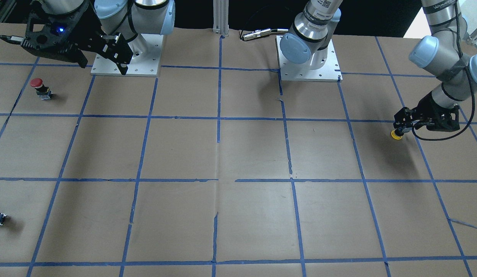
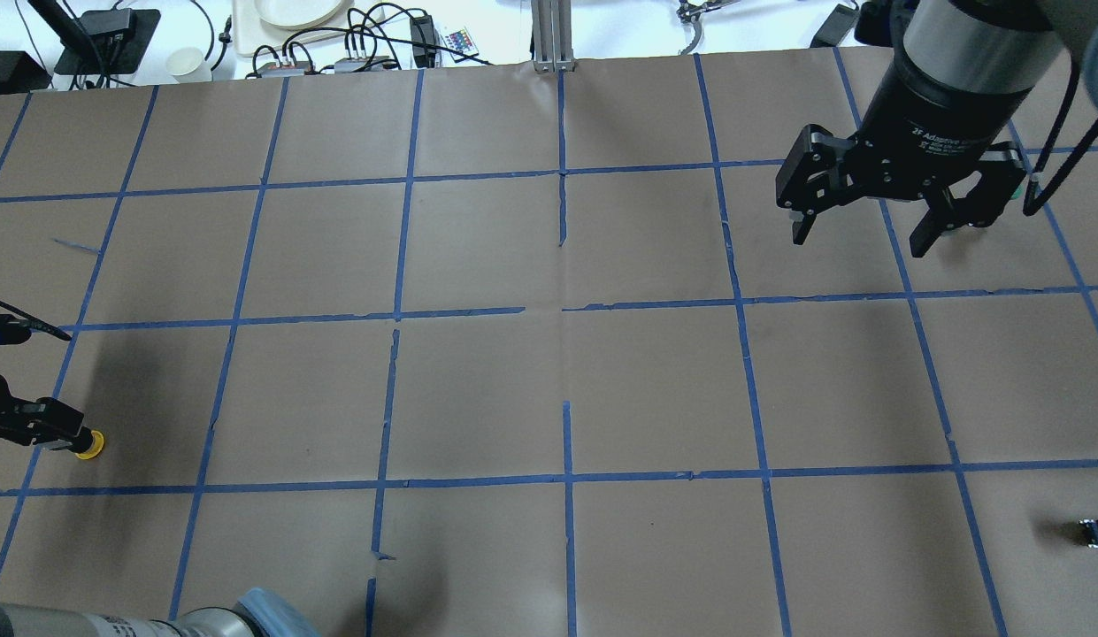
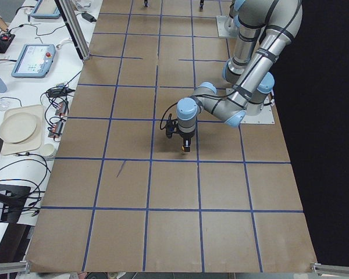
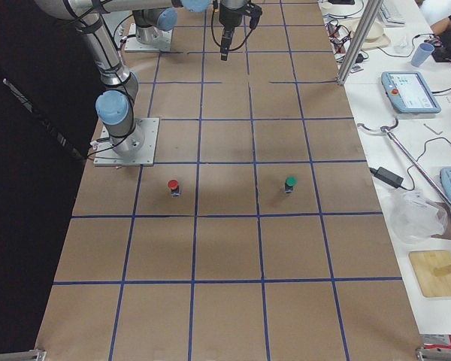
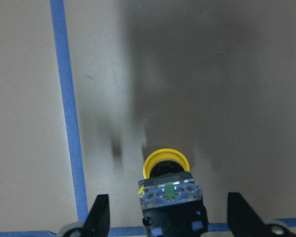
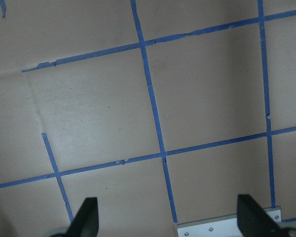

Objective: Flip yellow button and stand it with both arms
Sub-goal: 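Close the left gripper on the yellow button's body, then lift the yellow button with the left gripper while the right gripper turns upward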

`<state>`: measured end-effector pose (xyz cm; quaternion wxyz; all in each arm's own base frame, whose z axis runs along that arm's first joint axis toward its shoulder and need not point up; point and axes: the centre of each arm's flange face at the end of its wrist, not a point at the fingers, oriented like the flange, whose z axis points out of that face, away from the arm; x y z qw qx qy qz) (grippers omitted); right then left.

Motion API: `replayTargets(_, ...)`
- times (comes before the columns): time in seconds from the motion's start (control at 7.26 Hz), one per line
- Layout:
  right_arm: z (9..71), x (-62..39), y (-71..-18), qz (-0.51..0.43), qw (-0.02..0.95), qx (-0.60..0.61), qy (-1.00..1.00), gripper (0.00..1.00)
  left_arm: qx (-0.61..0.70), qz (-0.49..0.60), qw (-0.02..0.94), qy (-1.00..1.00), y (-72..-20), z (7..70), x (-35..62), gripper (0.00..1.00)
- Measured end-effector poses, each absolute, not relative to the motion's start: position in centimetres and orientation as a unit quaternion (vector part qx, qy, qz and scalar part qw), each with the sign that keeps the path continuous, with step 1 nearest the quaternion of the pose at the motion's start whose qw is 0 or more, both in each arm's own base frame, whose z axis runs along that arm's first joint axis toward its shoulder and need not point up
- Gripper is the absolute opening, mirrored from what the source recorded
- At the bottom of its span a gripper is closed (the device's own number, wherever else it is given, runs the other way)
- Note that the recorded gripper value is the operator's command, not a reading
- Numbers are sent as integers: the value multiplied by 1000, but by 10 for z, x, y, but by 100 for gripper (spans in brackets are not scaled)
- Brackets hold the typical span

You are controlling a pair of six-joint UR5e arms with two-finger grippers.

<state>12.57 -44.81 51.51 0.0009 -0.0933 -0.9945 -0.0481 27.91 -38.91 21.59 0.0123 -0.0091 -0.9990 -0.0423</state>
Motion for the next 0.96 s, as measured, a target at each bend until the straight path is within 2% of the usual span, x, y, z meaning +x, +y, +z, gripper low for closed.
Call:
replayTargets(0.14, 515, 126, -448, -48, 1, -93, -994, 100, -8, -43, 13, -999, -389, 217, 279, 43)
replayTargets(0.28, 515, 124, -448, -49, 2, -94, -994, 100, -7, -42, 13, -999, -390, 218, 280, 36)
replayTargets(0.55, 517, 122, -447, -48, 0, -95, -994, 100, -7, -40, 11, -999, -393, 220, 282, 15)
replayTargets(0.96, 526, 121, -438, -41, 1, -93, -995, 100, -24, -29, 33, -999, -408, 257, 268, 11)
